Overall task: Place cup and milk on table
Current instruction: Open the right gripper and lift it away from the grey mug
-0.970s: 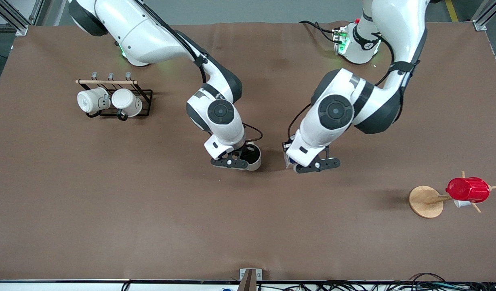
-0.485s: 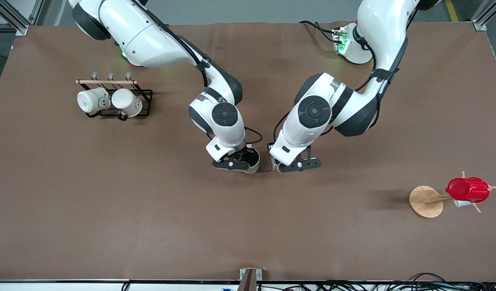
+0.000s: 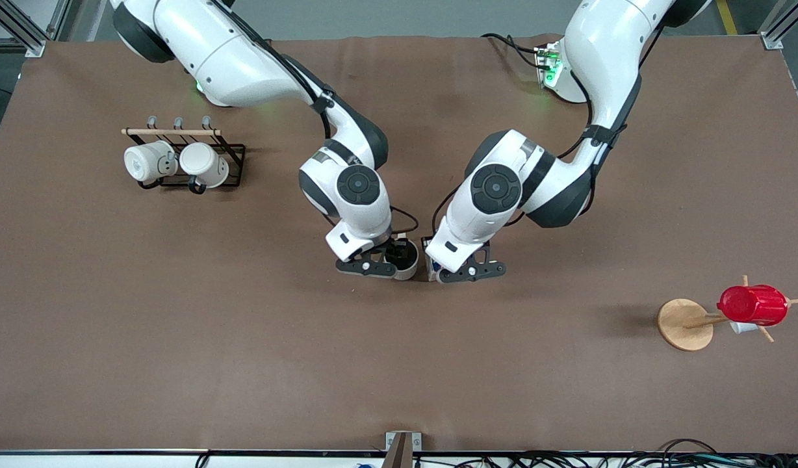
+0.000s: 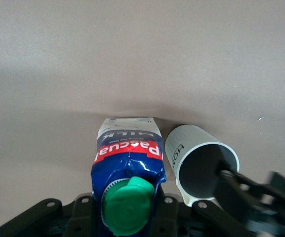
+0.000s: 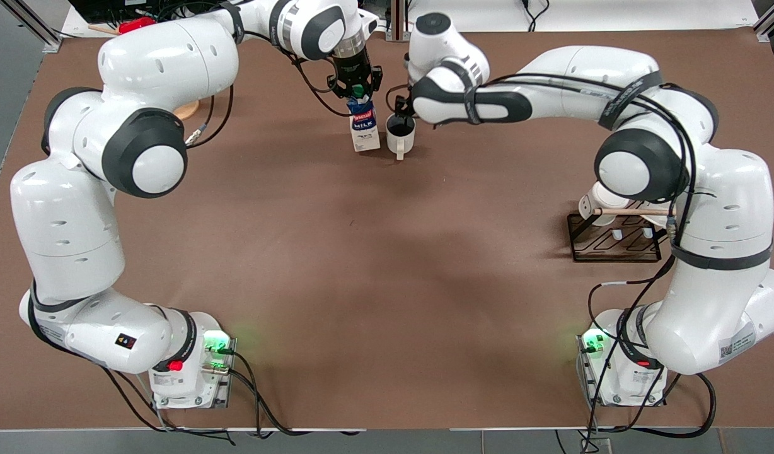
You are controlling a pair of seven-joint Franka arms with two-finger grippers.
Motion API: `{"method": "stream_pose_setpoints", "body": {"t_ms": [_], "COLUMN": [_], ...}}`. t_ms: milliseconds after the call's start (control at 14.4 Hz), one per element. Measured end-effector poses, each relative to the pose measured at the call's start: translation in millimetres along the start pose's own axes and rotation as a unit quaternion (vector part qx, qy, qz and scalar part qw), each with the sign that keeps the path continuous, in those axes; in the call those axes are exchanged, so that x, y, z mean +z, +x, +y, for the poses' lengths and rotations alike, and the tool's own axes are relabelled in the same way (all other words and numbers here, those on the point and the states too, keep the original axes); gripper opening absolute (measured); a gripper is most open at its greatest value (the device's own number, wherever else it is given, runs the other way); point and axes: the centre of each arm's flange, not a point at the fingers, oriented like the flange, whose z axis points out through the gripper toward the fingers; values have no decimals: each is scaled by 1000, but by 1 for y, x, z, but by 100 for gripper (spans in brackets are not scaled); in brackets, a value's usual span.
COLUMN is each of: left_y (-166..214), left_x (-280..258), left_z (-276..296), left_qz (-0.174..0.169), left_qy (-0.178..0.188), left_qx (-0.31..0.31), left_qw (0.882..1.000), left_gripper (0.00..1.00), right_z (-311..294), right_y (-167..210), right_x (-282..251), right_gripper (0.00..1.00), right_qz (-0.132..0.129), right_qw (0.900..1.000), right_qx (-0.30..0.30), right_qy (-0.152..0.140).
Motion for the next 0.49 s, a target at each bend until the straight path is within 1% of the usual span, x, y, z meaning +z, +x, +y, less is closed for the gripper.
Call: {"method": "stream_pose_setpoints", "body": {"t_ms": [69,208,277,347,416,485], "left_y": [1,1,0,0,0,0], "left_x": [2,7,10,12,13,13], "left_z": [1,5,6,7,7,7], "left_qz": [2,5,6,6,5,5], "left_qy": [-3,-9,-11,-12,-12,-12], "left_qx": [0,2,3,3,4,5], "left_qw": [1000,1000,1000,1000,1000,1000], "left_gripper": [37,38,38,41,51,60], "right_z": [12,52,79,109,141,173], "right_y": [8,31,41,49,53,55], "right_x": [-17,-71,-101,-129,-156,-179], "right_gripper": [88,90,90,93,93,97], "right_qz": [-3,-2,6,17,30,43], "right_qw": [1000,1000,999,999,997,995], "right_qx": [4,12,21,35,54,74], "right_qy": [-11,-25,-30,-34,-40,-46]}}
